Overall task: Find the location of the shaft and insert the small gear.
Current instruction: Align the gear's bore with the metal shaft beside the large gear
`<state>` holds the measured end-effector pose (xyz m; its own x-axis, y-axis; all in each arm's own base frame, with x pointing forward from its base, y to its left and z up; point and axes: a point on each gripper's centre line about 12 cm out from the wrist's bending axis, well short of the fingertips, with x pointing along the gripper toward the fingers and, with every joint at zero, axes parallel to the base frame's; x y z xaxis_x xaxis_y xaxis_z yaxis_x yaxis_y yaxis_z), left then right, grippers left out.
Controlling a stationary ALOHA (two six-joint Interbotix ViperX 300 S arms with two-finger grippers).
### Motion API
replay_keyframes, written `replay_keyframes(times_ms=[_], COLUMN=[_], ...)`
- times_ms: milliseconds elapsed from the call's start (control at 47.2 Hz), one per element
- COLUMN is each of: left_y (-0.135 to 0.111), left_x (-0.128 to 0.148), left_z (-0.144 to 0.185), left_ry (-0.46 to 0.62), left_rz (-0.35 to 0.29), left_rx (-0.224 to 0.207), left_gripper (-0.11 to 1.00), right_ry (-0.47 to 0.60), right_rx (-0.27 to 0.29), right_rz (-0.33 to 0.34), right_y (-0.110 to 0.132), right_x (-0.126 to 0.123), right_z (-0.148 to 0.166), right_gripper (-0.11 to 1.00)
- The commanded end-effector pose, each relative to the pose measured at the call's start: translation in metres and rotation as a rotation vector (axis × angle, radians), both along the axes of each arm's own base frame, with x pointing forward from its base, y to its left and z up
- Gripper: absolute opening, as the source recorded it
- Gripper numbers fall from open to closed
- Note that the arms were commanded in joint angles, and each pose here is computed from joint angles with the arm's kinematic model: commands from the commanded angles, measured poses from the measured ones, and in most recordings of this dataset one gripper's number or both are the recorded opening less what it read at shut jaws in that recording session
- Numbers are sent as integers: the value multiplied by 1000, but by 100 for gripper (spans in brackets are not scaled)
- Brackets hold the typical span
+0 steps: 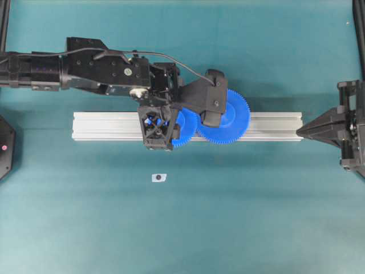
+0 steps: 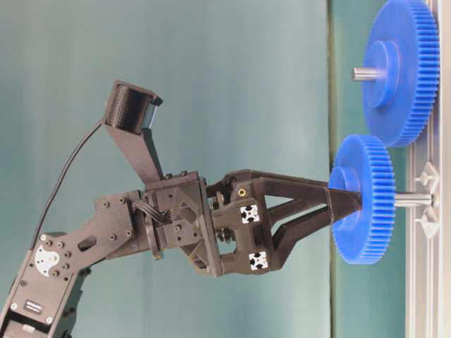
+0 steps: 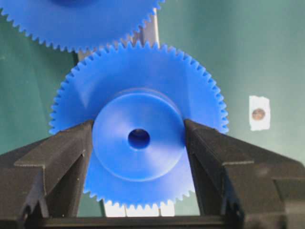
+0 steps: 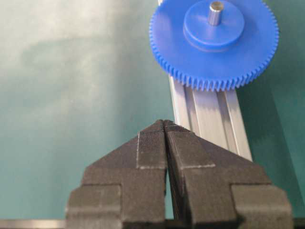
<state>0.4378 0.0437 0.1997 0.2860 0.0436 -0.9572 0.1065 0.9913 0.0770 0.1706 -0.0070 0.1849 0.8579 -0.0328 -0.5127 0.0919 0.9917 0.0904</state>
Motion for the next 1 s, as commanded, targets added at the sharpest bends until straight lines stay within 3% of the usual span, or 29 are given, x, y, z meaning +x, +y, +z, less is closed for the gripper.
replay_keyframes(times_ms=[0, 445, 975], left_y=[-7, 3, 15], left_x=[-2, -8, -3], left_z=[-2, 6, 24], left_ry=[21, 11, -88], left_rz=[-21, 15, 29], left_rx=[5, 3, 17], left_gripper=[64, 64, 64], right_ry=[-11, -14, -14], right_rx=[10, 10, 10], right_rz=[-8, -8, -6], right_y=[0, 0, 0], right_x=[2, 2, 2], right_z=[3, 4, 4], right_gripper=[2, 2, 2])
